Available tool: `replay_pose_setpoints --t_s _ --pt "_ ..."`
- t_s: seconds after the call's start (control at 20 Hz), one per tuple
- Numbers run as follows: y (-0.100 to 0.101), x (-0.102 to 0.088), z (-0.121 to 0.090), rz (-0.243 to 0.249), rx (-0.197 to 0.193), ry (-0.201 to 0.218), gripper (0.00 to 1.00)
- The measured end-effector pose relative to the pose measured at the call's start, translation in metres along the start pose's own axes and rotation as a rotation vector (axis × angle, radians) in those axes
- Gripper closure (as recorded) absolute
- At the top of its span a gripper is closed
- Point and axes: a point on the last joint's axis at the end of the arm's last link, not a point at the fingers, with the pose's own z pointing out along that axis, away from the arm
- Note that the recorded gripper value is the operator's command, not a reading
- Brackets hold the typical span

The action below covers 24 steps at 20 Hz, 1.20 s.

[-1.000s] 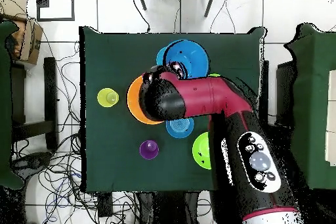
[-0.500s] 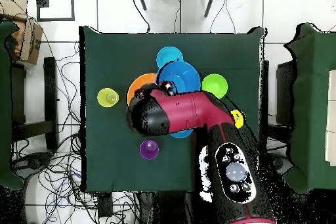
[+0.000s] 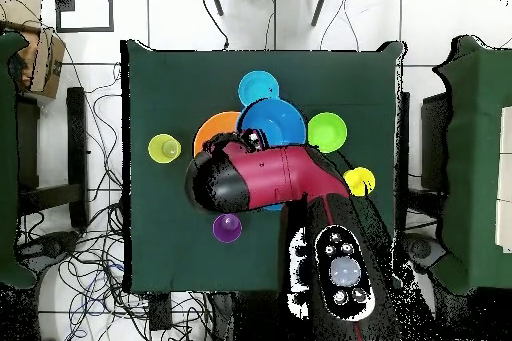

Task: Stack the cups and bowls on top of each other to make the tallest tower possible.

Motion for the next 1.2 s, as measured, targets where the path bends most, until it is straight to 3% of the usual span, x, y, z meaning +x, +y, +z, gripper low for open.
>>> replay_pose_setpoints --t_s 0.6,1.2 --pt "0.012 0.012 0.001 0.001 0.032 0.033 1.0" --pt "0.053 0.013 -0.005 0.06 0.067 0.044 1.0"
